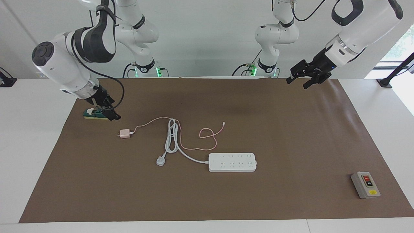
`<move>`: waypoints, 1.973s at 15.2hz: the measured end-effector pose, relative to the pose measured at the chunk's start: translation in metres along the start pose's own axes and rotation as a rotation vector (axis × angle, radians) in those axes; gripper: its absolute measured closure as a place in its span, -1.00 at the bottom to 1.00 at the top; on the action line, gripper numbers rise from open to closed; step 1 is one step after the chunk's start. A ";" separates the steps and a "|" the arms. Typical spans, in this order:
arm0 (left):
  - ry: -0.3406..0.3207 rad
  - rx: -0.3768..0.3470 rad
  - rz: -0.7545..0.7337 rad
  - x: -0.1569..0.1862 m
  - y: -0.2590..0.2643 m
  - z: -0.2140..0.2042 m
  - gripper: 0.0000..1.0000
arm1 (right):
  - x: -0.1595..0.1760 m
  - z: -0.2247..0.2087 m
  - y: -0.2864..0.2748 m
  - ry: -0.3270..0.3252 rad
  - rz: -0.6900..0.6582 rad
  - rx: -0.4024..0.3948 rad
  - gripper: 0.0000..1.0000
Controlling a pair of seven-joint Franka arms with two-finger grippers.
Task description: Plug charger into power strip
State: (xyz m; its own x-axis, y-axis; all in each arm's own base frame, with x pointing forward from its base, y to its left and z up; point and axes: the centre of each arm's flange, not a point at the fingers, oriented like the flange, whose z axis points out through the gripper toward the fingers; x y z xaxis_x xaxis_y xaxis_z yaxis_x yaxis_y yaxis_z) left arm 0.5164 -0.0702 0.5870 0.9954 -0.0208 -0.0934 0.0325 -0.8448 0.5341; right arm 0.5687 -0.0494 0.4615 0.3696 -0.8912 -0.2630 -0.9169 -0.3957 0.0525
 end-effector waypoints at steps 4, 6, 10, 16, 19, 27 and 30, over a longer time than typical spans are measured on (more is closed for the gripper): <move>-0.001 -0.342 -0.005 0.006 0.001 0.049 -1.00 | 0.033 0.041 0.016 -0.088 0.106 0.044 -1.00; -0.004 -0.504 0.001 0.009 -0.009 0.087 -1.00 | 0.037 0.054 0.014 -0.106 0.119 0.053 -1.00; -0.017 -0.711 -0.005 0.020 -0.032 0.165 -1.00 | 0.074 0.096 0.018 -0.213 0.117 0.083 -1.00; 0.002 -0.877 0.000 0.029 -0.079 0.296 -1.00 | 0.101 0.136 0.020 -0.308 0.054 0.144 -1.00; 0.005 -0.952 -0.019 0.030 -0.067 0.314 -1.00 | 0.110 0.140 0.024 -0.340 0.078 0.176 -1.00; 0.024 -1.047 0.075 0.036 0.012 0.318 -1.00 | 0.127 0.170 0.030 -0.417 0.166 0.191 -1.00; 0.049 -1.042 0.100 0.046 0.020 0.309 -1.00 | 0.125 0.170 0.030 -0.430 0.167 0.181 -1.00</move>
State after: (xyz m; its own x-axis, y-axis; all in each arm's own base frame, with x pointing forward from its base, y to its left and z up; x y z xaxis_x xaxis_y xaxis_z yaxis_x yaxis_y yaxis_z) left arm 0.5349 -0.2532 0.3335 0.9996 -0.0235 0.0127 -0.0118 0.0385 0.9992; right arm 0.5614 -0.1352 0.2662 0.1551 -0.7517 -0.6410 -0.9838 -0.1767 -0.0307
